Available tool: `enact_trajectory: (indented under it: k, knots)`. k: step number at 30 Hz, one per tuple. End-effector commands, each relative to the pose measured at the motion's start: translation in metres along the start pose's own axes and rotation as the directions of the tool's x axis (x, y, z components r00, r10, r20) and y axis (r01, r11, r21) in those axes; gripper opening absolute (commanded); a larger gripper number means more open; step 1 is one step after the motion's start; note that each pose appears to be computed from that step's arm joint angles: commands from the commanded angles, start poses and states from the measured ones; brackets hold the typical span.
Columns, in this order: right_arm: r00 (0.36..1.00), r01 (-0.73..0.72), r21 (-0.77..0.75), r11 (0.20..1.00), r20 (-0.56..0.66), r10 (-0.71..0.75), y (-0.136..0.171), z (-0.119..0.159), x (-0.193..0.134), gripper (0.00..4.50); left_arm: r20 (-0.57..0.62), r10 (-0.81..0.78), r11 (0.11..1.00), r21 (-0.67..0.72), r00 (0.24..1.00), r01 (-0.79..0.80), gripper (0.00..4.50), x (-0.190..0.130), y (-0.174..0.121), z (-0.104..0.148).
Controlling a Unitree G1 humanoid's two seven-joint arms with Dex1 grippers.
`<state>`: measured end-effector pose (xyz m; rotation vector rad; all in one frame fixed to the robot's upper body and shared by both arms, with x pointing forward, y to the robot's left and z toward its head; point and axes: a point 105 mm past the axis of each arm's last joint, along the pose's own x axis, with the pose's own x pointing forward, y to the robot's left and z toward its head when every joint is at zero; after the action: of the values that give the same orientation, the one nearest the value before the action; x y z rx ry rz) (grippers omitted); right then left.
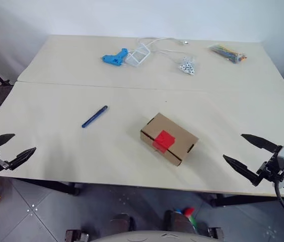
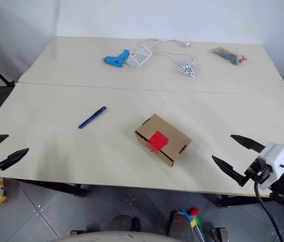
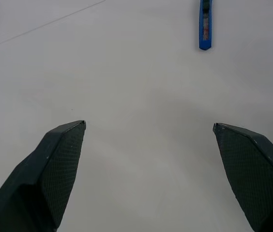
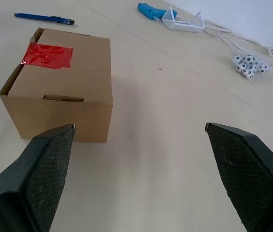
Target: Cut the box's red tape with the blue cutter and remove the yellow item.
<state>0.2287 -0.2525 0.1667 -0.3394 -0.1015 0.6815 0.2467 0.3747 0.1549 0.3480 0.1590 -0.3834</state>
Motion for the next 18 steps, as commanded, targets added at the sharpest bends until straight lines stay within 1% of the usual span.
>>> enact_trajectory:
  k: [1, 4, 7, 8, 10, 11, 12, 13, 14, 15, 16, 18]
  knots:
    - [1.000, 0.008, -0.017, 1.000, 0.025, -0.007, 0.000, 0.004, 0.000, 4.50, 0.021, 0.008, 0.999, 0.039, 1.000, -0.009, 4.48, 0.000, 0.000, 0.005]
    - [1.000, -0.012, 0.008, 1.000, 0.024, 0.012, 0.002, 0.003, 0.001, 4.50, 0.015, 0.017, 1.000, -0.006, 1.000, -0.017, 4.48, 0.001, 0.001, 0.002]
    - [0.995, -0.095, 0.049, 0.994, 0.018, 0.094, 0.015, 0.007, 0.003, 4.50, 0.001, -0.088, 0.996, -0.006, 0.996, 0.088, 4.48, 0.004, -0.011, 0.010]
    - [0.990, -0.142, 0.072, 0.987, -0.001, 0.143, 0.023, 0.007, 0.003, 4.32, 0.007, -0.145, 0.989, 0.004, 0.989, 0.145, 4.30, 0.009, -0.018, 0.017]
    - [0.966, -0.247, 0.108, 0.963, -0.056, 0.254, 0.043, 0.004, 0.004, 3.91, 0.024, -0.239, 0.971, 0.033, 0.971, 0.238, 3.88, 0.028, -0.034, 0.029]
    - [0.955, -0.275, 0.122, 0.954, -0.076, 0.285, 0.049, 0.002, 0.005, 3.54, 0.034, -0.261, 0.965, 0.045, 0.965, 0.260, 3.56, 0.035, -0.039, 0.034]
    - [0.951, -0.263, 0.180, 0.948, -0.116, 0.285, 0.054, -0.005, 0.009, 3.20, 0.047, -0.299, 0.953, 0.070, 0.953, 0.296, 3.25, 0.049, -0.048, 0.038]
    - [0.956, -0.228, 0.226, 0.947, -0.131, 0.261, 0.057, -0.010, 0.016, 2.77, 0.053, -0.345, 0.935, 0.109, 0.937, 0.338, 2.84, 0.065, -0.059, 0.043]
    - [0.960, -0.201, 0.256, 0.946, -0.142, 0.243, 0.058, -0.013, 0.021, 2.45, 0.054, -0.377, 0.920, 0.139, 0.925, 0.367, 2.56, 0.076, -0.067, 0.046]
    - [0.959, -0.181, 0.271, 0.945, -0.166, 0.232, 0.060, -0.018, 0.026, 2.24, 0.081, -0.413, 0.903, 0.169, 0.907, 0.396, 2.38, 0.093, -0.078, 0.056]
    - [0.951, -0.189, 0.243, 0.951, -0.196, 0.239, 0.062, -0.024, 0.031, 1.91, 0.114, -0.436, 0.892, 0.188, 0.893, 0.411, 2.08, 0.112, -0.088, 0.069]
    - [0.936, -0.198, 0.204, 0.959, -0.252, 0.247, 0.065, -0.035, 0.037, 1.22, 0.155, -0.477, 0.870, 0.223, 0.865, 0.439, 1.45, 0.139, -0.106, 0.090]
